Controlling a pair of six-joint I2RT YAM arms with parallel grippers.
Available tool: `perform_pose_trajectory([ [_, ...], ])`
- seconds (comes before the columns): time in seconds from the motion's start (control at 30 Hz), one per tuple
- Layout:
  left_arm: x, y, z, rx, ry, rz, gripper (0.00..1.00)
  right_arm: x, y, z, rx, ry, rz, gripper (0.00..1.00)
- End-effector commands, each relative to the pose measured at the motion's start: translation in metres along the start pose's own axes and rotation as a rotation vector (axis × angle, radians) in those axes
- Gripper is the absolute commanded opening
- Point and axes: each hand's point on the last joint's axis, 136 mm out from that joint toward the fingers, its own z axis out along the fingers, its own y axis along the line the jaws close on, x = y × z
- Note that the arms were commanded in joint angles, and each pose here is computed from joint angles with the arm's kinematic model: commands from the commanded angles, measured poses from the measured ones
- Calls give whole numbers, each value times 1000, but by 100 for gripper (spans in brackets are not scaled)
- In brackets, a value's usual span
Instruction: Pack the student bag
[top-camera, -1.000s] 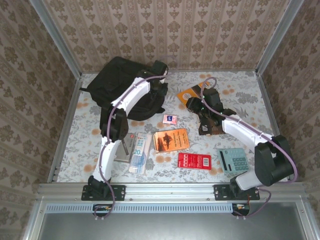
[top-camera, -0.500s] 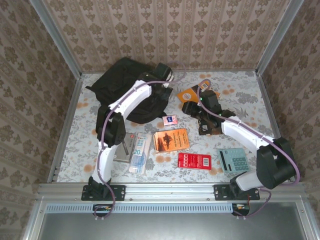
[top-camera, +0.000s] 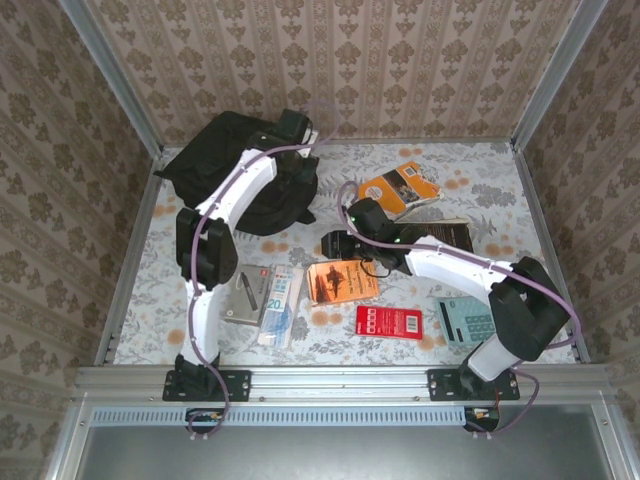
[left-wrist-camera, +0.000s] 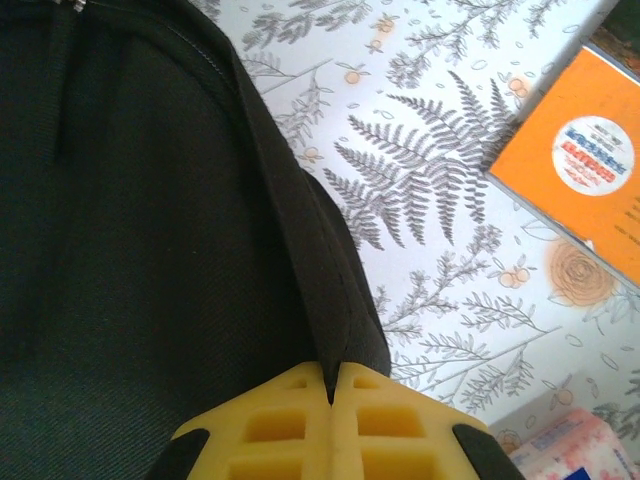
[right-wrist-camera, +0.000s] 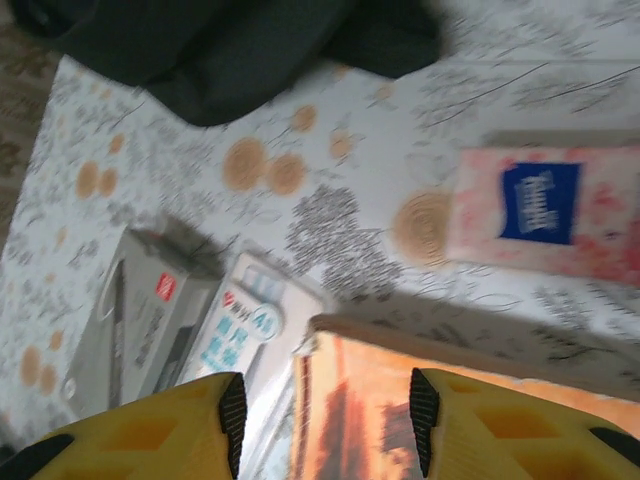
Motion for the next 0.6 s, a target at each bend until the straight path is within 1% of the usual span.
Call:
perform_pose_trajectory([
  [0.0,2,-38,-29,131,-44,1,0,-27,-51,-24,175,-134,113,50],
  [0.1,24,-58,-31,156,-21,33,0,-40,-72,-37,191,-174,164,51],
  [0.2,45,-71,-33,148,18,72,0,-45,-78,-43,218,-180,164,52],
  [0.3,66,-87,-35,173,60,97,0,-51,-83,-48,226,-199,174,52],
  [0.43,94,-109,-37,175,115,153,0,-66,-100,-64,263,-237,220,54],
  [0.57,112,-122,-43,174,130,183,0,-86,-117,-82,290,-291,273,55],
])
